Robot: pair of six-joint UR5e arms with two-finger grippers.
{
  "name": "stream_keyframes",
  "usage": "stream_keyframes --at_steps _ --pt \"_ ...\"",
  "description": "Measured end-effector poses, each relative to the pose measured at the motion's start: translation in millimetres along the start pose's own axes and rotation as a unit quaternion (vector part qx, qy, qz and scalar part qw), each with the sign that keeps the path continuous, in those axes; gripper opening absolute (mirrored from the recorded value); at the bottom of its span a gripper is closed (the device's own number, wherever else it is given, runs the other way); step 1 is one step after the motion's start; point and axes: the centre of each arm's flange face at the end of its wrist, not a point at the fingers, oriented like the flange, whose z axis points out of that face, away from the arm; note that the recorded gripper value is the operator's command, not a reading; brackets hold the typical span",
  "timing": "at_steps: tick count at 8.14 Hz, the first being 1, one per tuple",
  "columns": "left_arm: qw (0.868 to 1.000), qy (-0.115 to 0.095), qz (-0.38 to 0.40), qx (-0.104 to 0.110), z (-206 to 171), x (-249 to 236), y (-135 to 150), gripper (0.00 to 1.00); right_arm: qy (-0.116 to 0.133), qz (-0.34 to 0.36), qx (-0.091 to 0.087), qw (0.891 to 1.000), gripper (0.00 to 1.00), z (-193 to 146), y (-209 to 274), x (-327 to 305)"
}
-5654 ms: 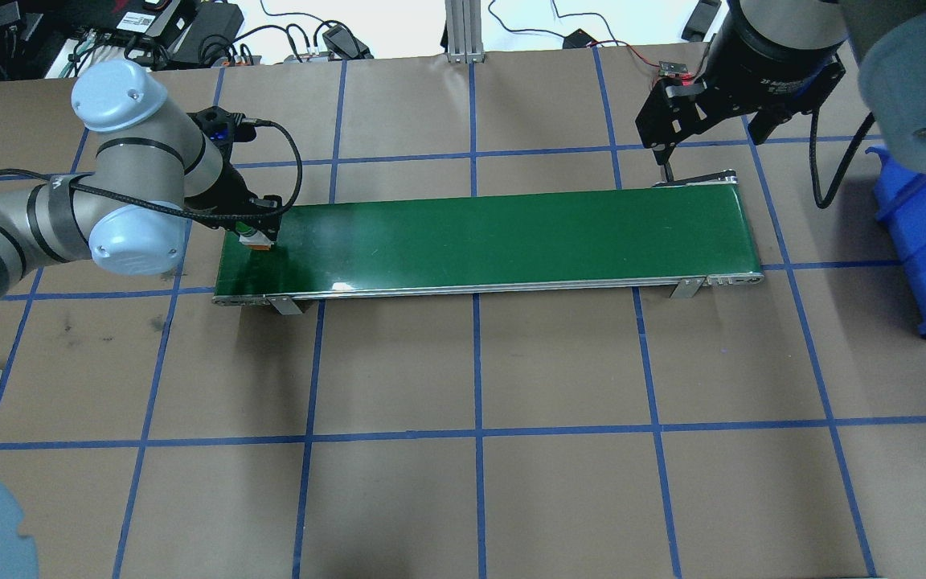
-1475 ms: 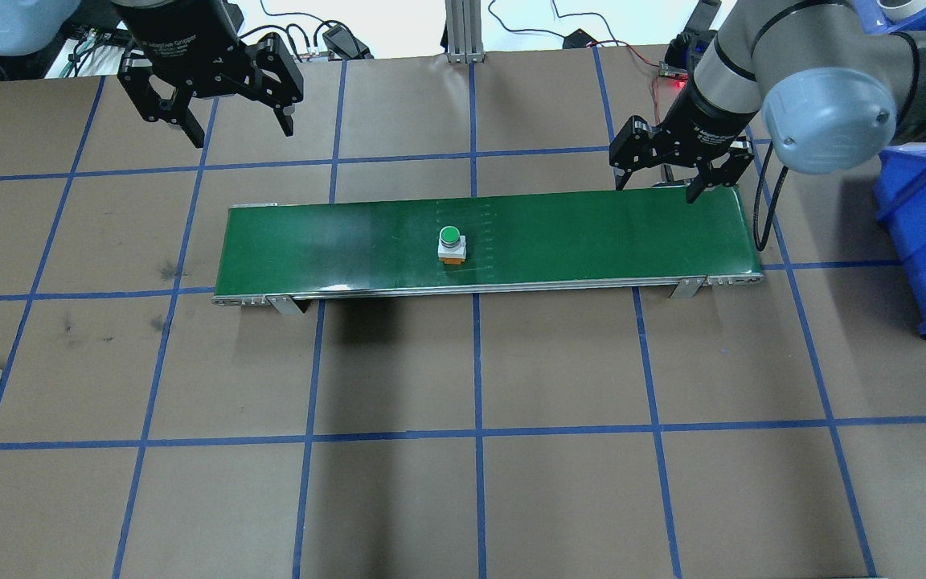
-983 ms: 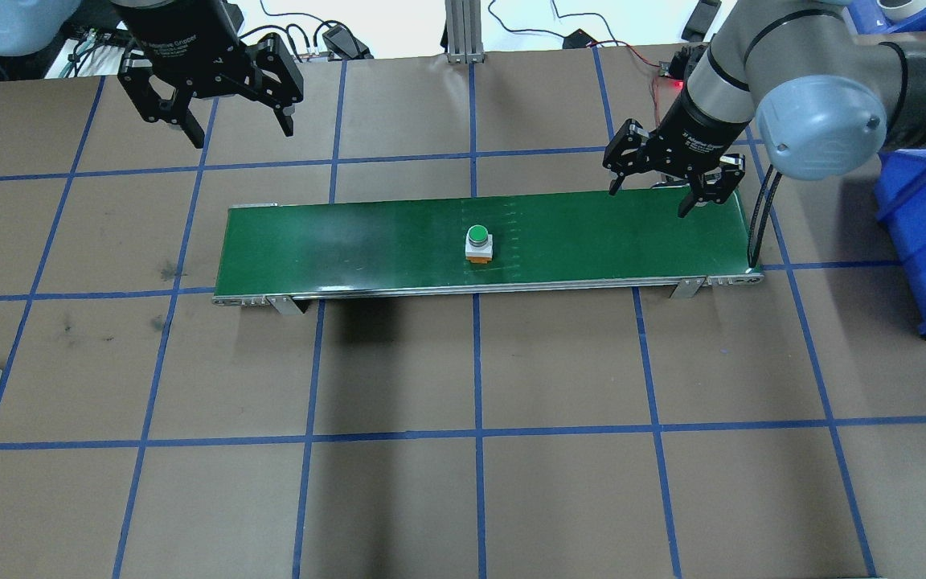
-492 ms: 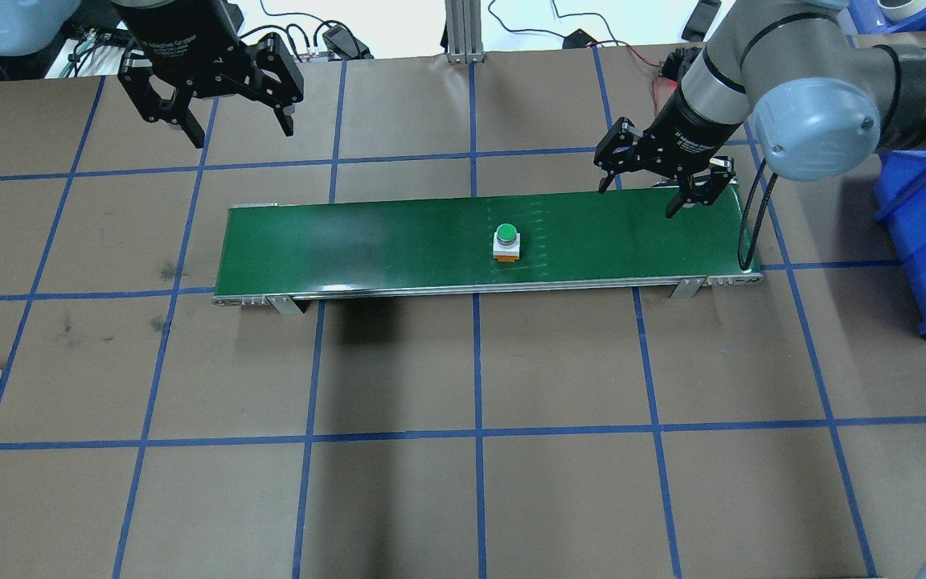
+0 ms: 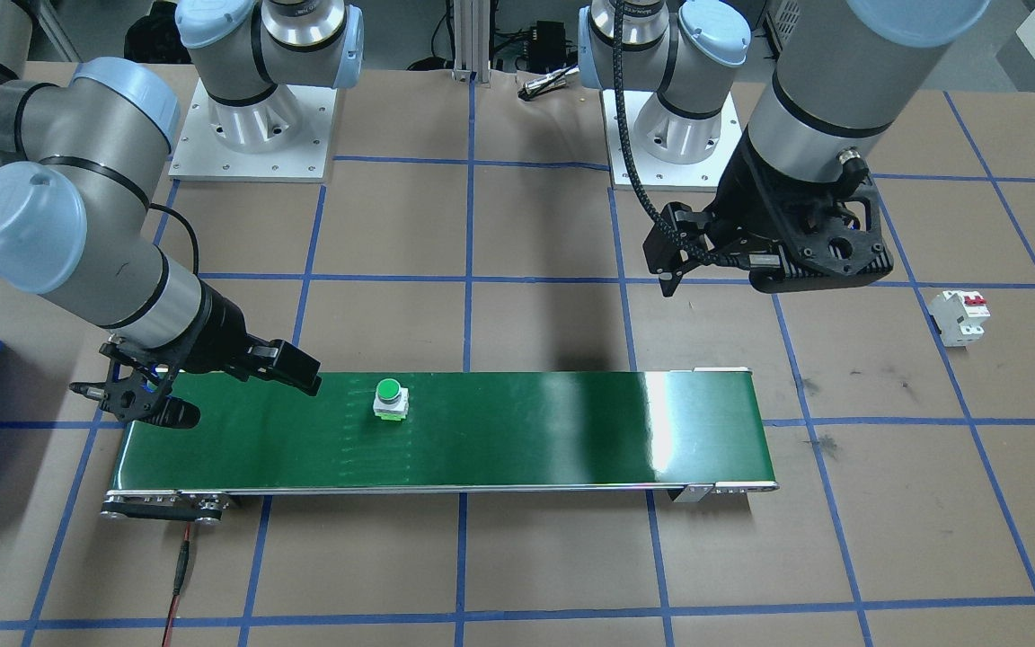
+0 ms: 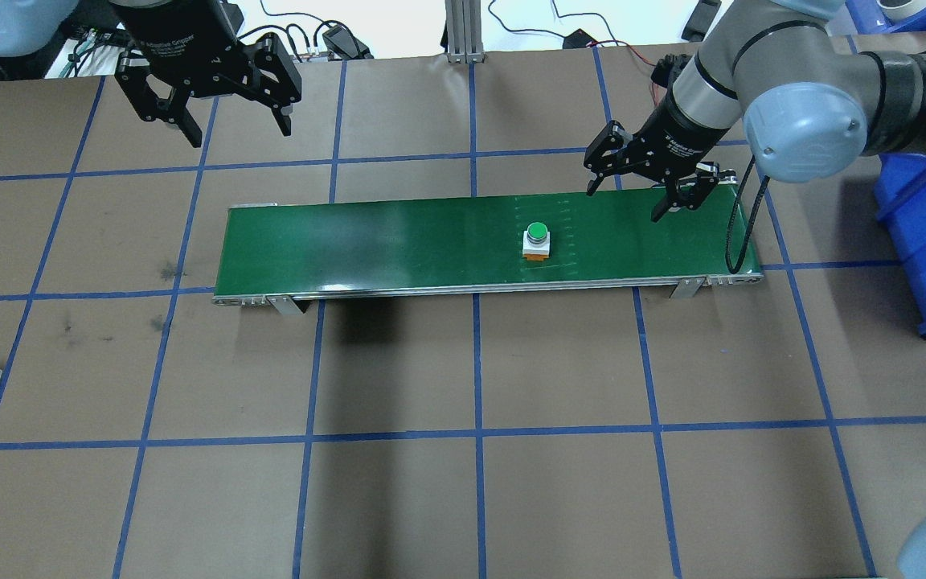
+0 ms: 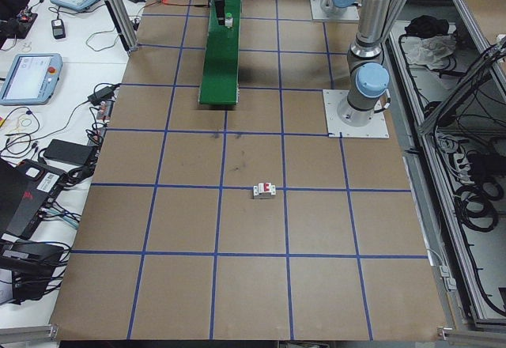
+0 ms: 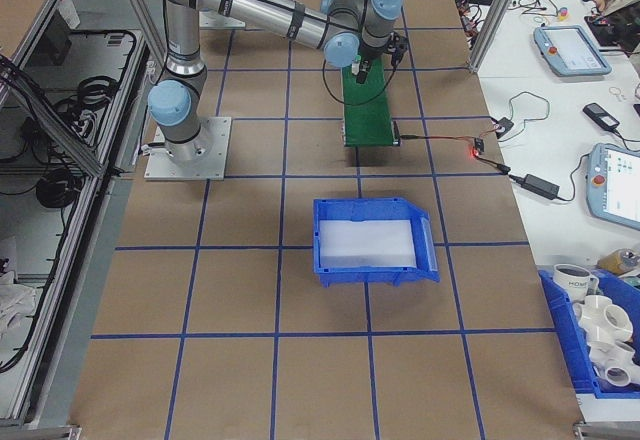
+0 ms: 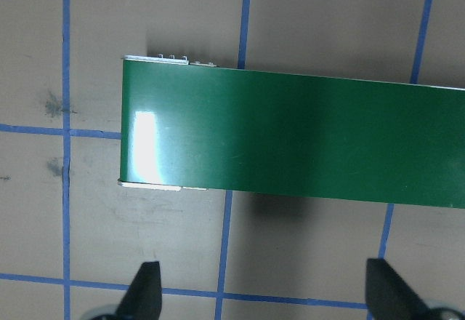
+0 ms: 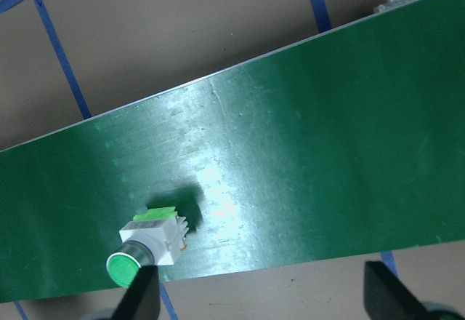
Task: Move button from left to right
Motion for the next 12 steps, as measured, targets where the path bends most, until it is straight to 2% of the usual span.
stream_keyframes --at_steps 2,5,8,11,12 --pt "1.0 0.003 -0.001 0.018 -5.7 0.3 -1.4 1.0 -0.016 -0.004 -0.008 1.0 1.0 7.3 -3.6 -1.5" --pt "1.0 0.002 0.0 0.023 -3.2 0.5 -4.9 1.0 -0.023 -0.012 -0.008 1.0 1.0 12.1 -7.3 -2.1" --pt "1.0 0.004 -0.001 0.023 -2.8 0.9 -5.2 1.0 -0.009 -0.022 -0.016 1.0 1.0 25.4 -10.0 4.0" --pt "1.0 0.006 -0.002 0.024 -3.2 1.1 -5.3 1.0 0.007 -0.047 -0.011 0.999 1.0 35.9 -13.5 9.8" --pt "1.0 0.006 -0.002 0.024 -3.2 0.8 -5.4 1.0 0.019 -0.05 -0.015 0.998 0.96 42.6 -14.8 13.9"
